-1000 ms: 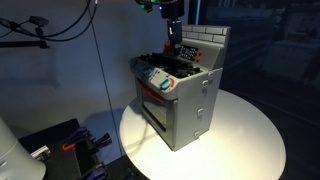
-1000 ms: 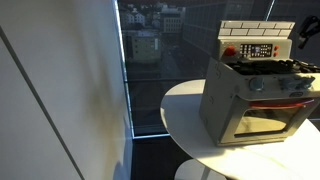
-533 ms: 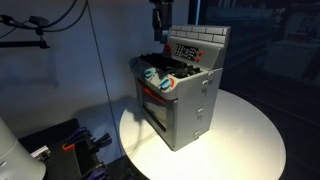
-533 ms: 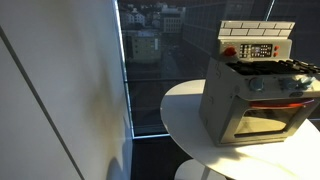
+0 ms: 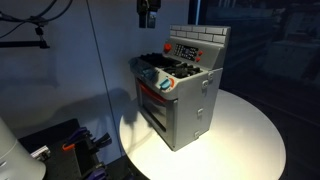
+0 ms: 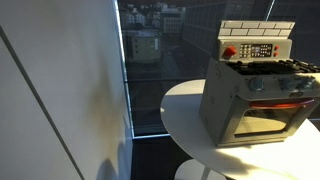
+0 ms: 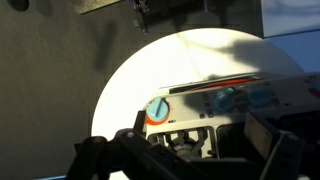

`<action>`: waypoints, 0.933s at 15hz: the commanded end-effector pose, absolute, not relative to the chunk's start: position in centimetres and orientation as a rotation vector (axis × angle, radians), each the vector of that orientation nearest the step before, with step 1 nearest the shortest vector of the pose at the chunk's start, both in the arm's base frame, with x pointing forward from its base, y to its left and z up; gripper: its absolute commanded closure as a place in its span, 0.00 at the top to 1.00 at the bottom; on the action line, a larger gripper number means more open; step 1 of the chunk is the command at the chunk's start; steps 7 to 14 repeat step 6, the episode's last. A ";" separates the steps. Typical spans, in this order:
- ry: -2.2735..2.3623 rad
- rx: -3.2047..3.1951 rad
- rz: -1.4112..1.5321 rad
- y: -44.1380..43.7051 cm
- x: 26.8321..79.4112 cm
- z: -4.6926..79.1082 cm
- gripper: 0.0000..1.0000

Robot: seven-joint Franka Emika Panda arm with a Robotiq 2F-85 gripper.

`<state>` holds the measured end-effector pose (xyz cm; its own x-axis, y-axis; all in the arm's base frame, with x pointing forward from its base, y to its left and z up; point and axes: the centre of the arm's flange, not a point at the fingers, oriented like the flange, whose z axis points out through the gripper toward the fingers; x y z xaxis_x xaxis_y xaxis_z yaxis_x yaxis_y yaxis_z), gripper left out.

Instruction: Push the top right button on the cooker

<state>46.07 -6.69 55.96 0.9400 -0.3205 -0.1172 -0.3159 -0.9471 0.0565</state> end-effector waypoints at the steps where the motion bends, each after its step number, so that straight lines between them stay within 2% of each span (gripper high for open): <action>1: -0.421 3.097 -0.186 -6.9 44.6 57.7 1.00; 14: -0.446 3.072 -0.176 -6.6 45.3 57.0 1.00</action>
